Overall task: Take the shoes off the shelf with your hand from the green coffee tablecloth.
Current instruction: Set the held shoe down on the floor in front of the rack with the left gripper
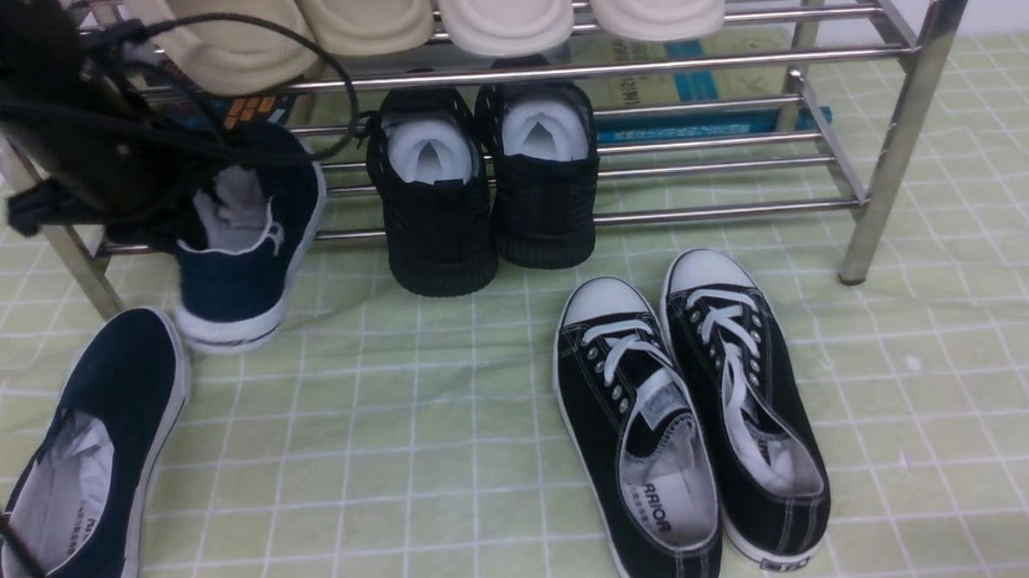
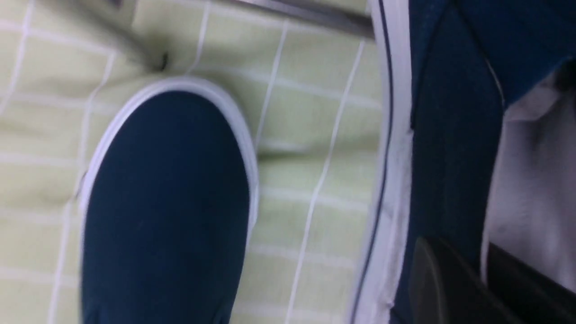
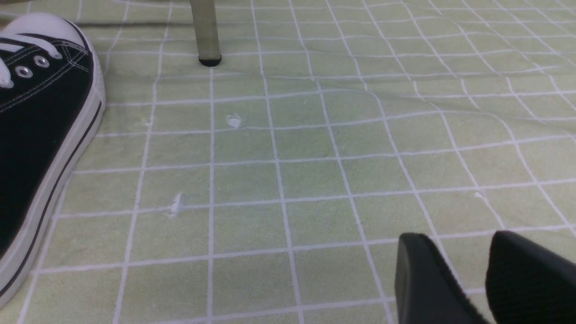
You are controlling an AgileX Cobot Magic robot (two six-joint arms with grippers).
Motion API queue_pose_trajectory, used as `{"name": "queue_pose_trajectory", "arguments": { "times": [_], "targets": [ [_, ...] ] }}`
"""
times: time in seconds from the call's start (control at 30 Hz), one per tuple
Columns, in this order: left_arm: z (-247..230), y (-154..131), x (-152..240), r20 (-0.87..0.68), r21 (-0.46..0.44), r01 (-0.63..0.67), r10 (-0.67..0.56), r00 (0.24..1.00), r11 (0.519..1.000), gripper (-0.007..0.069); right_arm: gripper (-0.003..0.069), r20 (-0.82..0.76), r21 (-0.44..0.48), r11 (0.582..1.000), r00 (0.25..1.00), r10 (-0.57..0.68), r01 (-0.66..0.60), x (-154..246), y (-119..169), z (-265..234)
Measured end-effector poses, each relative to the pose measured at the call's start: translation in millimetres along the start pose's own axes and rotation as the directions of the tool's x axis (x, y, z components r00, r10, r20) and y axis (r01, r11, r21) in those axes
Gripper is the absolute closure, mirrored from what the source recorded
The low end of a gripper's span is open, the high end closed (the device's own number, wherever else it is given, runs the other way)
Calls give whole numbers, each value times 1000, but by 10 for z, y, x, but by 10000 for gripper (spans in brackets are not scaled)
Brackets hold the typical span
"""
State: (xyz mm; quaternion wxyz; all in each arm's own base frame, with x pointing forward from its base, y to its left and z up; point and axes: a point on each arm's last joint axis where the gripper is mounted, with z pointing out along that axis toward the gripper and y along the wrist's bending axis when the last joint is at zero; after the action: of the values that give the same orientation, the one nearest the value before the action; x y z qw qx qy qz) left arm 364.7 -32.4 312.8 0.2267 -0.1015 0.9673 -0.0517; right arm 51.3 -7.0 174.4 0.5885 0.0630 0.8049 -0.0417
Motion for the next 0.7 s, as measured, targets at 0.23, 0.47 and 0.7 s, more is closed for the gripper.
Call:
{"name": "queue_pose_trajectory", "arguments": {
  "times": [0.23,0.47,0.7],
  "targets": [
    [-540,59,208,-38,-16,-5,4,999,1000,596,421,0,0,1000,1000,0,0,0,0,0],
    [-588,173,687,-66,10,15,-14,998,1000,596,421,0,0,1000,1000,0,0,0,0,0],
    [-24,357,1315,-9,49,84,-83,996,995,594,421,0,0,1000,1000,0,0,0,0,0]
  ]
}}
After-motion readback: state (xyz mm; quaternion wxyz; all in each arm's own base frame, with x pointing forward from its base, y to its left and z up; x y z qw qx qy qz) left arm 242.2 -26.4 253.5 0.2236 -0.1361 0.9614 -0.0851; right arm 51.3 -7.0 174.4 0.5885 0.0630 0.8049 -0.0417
